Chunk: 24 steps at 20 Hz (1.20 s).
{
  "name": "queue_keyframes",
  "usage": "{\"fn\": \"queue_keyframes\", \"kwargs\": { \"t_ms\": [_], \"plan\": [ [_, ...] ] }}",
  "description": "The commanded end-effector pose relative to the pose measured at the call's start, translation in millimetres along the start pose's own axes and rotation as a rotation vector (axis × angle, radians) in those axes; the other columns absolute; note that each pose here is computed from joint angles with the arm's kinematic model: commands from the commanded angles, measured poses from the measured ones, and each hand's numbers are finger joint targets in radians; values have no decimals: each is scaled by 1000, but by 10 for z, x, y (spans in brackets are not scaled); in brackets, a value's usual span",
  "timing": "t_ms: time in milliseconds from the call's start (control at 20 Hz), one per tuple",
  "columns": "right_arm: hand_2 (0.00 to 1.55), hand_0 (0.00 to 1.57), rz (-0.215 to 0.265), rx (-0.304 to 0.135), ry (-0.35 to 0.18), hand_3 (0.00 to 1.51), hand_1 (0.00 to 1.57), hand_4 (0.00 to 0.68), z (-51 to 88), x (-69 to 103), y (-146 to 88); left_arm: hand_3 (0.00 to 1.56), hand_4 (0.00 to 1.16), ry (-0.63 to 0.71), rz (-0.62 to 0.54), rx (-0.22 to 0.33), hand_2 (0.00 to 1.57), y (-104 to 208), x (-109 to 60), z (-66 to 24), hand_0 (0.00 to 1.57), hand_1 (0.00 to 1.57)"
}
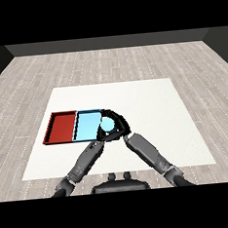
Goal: Pick the blue can and put it in the blue box
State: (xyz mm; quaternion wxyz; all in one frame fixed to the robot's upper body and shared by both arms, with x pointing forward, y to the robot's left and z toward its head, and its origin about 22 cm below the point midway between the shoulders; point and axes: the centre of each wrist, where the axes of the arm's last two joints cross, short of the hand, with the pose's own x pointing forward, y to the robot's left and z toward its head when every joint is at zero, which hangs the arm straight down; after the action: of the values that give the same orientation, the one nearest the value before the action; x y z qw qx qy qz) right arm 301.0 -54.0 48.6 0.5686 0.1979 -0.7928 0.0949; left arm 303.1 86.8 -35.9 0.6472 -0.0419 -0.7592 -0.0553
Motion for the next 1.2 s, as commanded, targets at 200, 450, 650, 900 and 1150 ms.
{"fn": "queue_keyframes", "kwargs": {
  "t_ms": [200, 450, 650, 900, 1150],
  "plan": [
    [0, 0, -8, -12, 5, 0, 0, 0, -31, -75, 95, 1492, 1141, 4, -26, 15, 1565, 40, 56, 7, 1571, 1571],
    [0, 0, -49, -42, -10, 0, 0, 0, 96, 198, -254, 1511, 1131, -2, -40, 7, 1571, 77, 40, -249, 1571, 1571],
    [0, 0, -55, -50, -35, 0, 0, 0, 67, 279, -476, 1500, 1131, -3, -88, 43, 1571, 104, -119, 114, 1571, 1571],
    [0, 0, -31, -88, -88, 0, 0, 0, 475, 481, -725, 1493, 1125, -10, -95, 31, 1571, 112, -114, -53, 1571, 1571],
    [0, 0, -67, -180, -136, 0, 0, 0, 787, 577, -979, 1492, 1130, 3, -129, 56, 1571, 331, -85, -117, 1571, 1571]
  ]
}}
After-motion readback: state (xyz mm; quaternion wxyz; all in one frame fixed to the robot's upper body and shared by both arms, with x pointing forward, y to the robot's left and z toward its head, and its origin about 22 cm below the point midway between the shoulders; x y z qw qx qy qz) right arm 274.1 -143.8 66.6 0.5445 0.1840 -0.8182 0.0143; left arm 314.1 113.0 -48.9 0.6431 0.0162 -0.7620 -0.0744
